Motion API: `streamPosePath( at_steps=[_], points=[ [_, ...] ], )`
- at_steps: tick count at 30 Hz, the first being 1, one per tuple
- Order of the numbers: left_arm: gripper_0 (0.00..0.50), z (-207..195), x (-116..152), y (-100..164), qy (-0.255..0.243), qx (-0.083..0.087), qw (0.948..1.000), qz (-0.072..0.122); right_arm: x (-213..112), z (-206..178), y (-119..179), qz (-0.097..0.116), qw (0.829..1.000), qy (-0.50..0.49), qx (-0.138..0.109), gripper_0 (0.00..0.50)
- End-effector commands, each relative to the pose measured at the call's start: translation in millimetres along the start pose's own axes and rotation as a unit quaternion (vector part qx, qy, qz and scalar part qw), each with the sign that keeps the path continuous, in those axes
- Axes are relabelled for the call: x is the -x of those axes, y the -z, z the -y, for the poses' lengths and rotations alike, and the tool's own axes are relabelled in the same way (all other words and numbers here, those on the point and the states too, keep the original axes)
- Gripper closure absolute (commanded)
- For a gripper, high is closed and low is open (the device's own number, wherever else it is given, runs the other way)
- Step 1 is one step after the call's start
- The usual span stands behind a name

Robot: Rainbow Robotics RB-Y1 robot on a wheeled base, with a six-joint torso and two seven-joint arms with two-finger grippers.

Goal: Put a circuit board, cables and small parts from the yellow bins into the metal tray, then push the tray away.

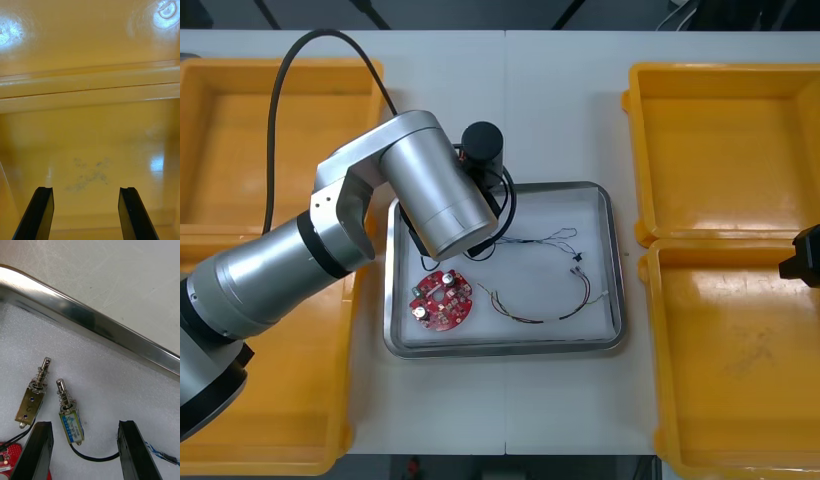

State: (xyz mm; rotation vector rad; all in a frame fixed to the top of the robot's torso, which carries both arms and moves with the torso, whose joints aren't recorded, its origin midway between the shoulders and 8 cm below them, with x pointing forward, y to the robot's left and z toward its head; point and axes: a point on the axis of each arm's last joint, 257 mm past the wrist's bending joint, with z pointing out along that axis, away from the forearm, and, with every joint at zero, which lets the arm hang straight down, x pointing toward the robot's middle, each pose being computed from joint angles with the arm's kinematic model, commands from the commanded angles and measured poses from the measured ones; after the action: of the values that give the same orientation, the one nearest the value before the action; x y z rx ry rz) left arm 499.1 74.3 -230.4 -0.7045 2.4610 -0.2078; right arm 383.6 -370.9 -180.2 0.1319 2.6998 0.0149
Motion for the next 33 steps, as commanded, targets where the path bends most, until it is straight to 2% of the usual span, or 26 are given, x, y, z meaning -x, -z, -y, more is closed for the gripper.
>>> streamPosePath(
  at_steps=[1, 3, 5, 6, 7, 8, 9, 12, 13, 19, 22, 25, 29, 33],
  points=[
    [0.000, 6.7, 21.2, 39.9, -0.052, -0.006, 0.9985, 0.016, 5.0, -2.7, 7.1, 0.016, 1.000, 0.024, 0.005, 0.000],
    [0.000, 10.1, 29.4, 53.7, -0.057, -0.012, 0.9982, 0.017, 5.0, -2.7, 7.1, 0.016, 1.000, 0.024, 0.005, 0.000],
    [0.000, 17.2, 37.9, 73.8, -0.057, -0.025, 0.9980, 0.010, 5.0, -2.7, 7.1, 0.016, 1.000, 0.024, 0.005, 0.000],
    [0.000, 17.2, 37.9, 73.8, -0.057, -0.025, 0.9980, 0.010, 5.0, -2.7, 7.1, 0.016, 1.000, 0.024, 0.005, 0.000],
    [0.000, 19.4, 46.9, 89.1, -0.049, -0.036, 0.9981, 0.002, 5.0, -2.7, 7.1, 0.016, 1.000, 0.024, 0.005, 0.000],
    [0.000, 19.7, 49.8, 92.9, -0.047, -0.039, 0.9981, 0.001, 5.0, -2.7, 7.1, 0.016, 1.000, 0.024, 0.005, 0.000],
    [0.000, 21.2, 56.1, 102.8, -0.043, -0.049, 0.9978, -0.001, 5.0, -2.7, 7.1, 0.016, 1.000, 0.024, 0.005, 0.000],
    [0.000, 15.5, 70.0, 114.6, -0.052, -0.053, 0.9972, 0.002, 5.0, -2.7, 7.1, 0.016, 1.000, 0.024, 0.005, 0.000],
    [0.000, 4.0, 82.7, 124.3, -0.060, -0.048, 0.9970, 0.003, 5.0, -2.7, 7.1, 0.016, 1.000, 0.024, 0.005, 0.000],
    [0.000, -32.1, 116.5, 153.7, -0.098, -0.025, 0.9948, 0.013, 5.0, -2.7, 7.1, 0.016, 1.000, 0.024, 0.005, 0.000],
    [0.000, -37.5, 125.6, 162.5, -0.137, -0.030, 0.9901, 0.011, 5.0, -2.7, 7.1, 0.016, 1.000, 0.024, 0.005, 0.000],
    [0.000, -53.4, 135.4, 167.9, -0.173, -0.020, 0.9846, 0.012, 5.0, -2.7, 7.1, 0.016, 1.000, 0.024, 0.005, 0.000],
    [0.000, -83.4, 155.1, 171.2, -0.199, -0.004, 0.9798, 0.016, 5.0, -2.7, 7.1, 0.016, 1.000, 0.024, 0.005, 0.000],
    [0.000, -112.0, 170.2, 173.6, -0.217, -0.002, 0.9760, 0.014, 5.0, -2.7, 7.1, 0.016, 1.000, 0.024, 0.005, 0.000]
  ],
)
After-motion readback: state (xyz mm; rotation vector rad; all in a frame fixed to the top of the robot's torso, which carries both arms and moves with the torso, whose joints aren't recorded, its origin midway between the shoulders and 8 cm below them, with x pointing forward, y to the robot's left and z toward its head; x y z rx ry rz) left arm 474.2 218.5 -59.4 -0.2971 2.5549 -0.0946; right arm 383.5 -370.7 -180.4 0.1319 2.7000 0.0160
